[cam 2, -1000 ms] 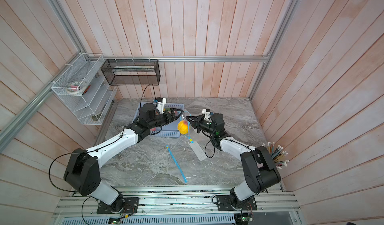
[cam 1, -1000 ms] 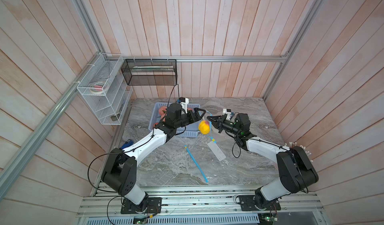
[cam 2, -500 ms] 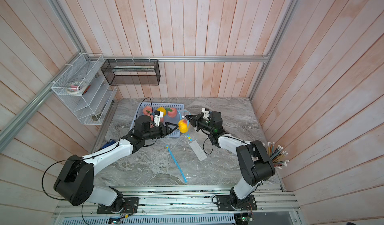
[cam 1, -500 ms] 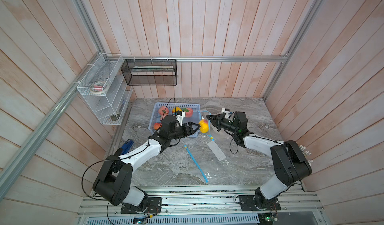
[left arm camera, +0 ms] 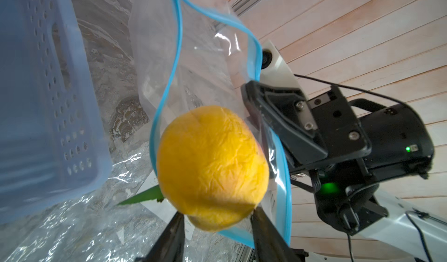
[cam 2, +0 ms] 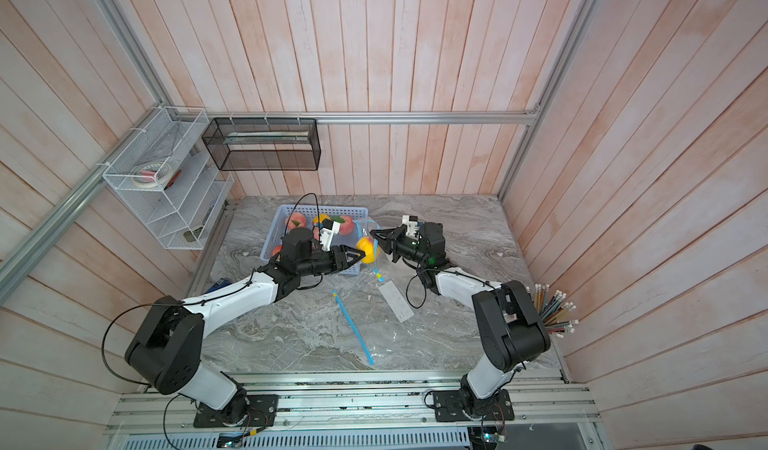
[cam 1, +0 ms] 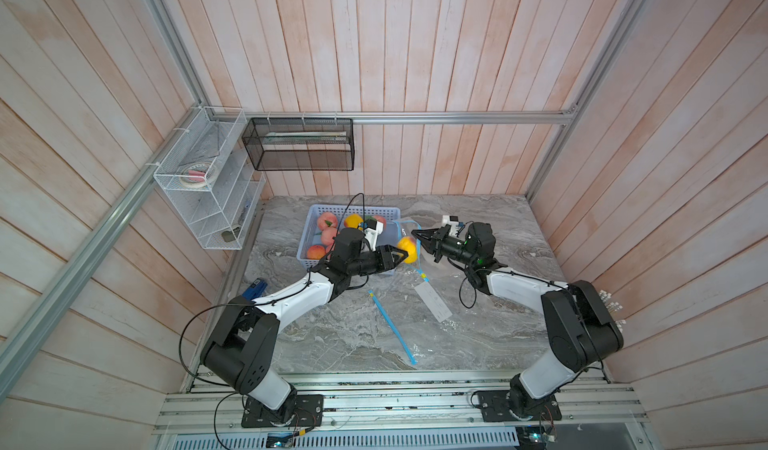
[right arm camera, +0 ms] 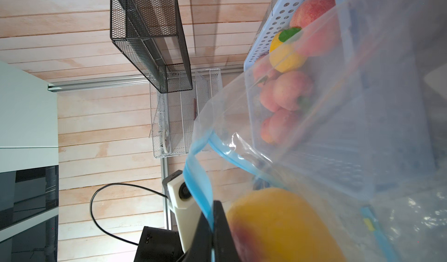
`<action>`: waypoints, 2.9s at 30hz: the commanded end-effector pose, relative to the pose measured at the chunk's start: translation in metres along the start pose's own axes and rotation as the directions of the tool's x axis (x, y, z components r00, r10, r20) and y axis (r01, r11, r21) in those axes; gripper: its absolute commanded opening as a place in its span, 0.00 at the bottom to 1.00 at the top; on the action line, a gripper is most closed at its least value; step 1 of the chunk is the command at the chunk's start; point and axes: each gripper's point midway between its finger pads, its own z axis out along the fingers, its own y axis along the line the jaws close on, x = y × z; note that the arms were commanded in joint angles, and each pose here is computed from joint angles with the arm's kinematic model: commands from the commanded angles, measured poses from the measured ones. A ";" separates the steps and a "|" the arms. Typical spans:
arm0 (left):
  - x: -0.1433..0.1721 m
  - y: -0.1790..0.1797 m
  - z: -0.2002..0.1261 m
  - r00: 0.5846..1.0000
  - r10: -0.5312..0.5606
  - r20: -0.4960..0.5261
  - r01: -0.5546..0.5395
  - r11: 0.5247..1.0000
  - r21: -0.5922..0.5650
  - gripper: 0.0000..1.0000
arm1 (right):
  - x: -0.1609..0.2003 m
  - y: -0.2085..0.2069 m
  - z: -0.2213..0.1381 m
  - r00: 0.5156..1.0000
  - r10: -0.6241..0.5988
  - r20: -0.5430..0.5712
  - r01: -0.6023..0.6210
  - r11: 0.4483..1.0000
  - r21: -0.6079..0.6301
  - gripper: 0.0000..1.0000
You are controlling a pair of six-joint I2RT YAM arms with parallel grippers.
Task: Place the peach in a zip-top bag and seal the zipper
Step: Place the peach in the zipper food storage bag, then adjust the zipper food storage bag at the center of the board.
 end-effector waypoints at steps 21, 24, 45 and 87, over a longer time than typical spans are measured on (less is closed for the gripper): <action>-0.036 -0.002 0.039 0.984 0.178 -0.008 -0.178 0.979 -0.101 0.42 | 0.000 0.034 -0.025 0.899 -0.437 0.022 0.414 0.866 0.281 0.00; -0.040 0.001 0.039 0.982 0.189 -0.009 -0.189 0.973 -0.134 0.43 | -0.010 0.035 -0.035 0.853 -0.521 0.031 0.472 0.795 0.381 0.00; -0.036 -0.047 0.027 0.988 0.155 0.007 -0.155 0.985 0.070 0.81 | -0.026 0.060 -0.053 0.602 -0.791 -0.105 0.606 0.367 0.706 0.00; -0.083 0.126 -0.065 0.966 0.256 0.025 -0.184 0.754 -0.630 1.00 | -0.049 0.012 -0.007 0.555 -0.798 -0.233 0.569 0.161 0.806 0.00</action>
